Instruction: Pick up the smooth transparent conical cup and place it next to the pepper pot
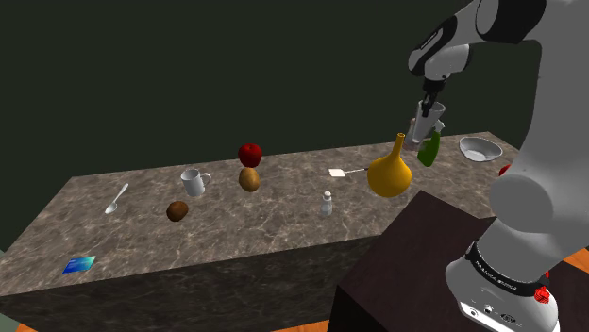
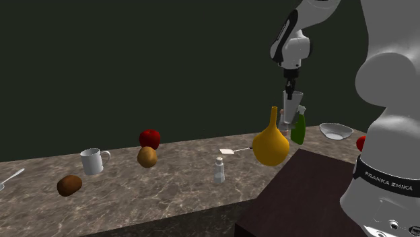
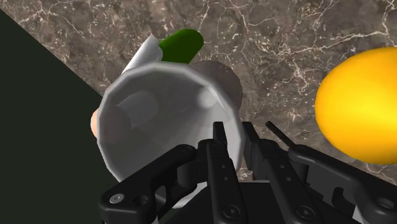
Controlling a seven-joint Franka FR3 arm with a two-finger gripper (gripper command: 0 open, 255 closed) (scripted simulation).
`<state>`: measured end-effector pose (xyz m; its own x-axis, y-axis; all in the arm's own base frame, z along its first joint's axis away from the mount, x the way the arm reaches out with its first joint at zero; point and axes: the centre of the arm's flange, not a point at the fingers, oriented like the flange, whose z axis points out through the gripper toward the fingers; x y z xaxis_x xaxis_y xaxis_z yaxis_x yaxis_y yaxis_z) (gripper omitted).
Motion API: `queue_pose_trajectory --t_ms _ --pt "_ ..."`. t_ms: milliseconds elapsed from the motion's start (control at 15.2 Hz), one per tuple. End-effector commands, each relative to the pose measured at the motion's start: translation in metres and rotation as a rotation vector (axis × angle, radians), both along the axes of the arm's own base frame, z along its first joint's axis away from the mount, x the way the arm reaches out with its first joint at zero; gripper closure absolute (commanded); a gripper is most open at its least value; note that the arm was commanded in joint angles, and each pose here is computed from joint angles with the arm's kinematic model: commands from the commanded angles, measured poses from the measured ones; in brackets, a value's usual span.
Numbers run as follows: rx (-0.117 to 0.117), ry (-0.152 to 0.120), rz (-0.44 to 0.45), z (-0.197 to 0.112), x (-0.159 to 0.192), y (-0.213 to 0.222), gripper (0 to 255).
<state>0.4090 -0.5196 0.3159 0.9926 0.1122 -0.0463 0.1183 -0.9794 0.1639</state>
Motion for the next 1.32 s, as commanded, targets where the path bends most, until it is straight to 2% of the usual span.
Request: queue_pose_trajectory --t_ms 0,1254 --pt "-0.001 -0.001 0.0 -0.01 0.0 -0.001 255" --pt "-0.001 -0.001 0.0 -0.107 0.0 -0.001 255"
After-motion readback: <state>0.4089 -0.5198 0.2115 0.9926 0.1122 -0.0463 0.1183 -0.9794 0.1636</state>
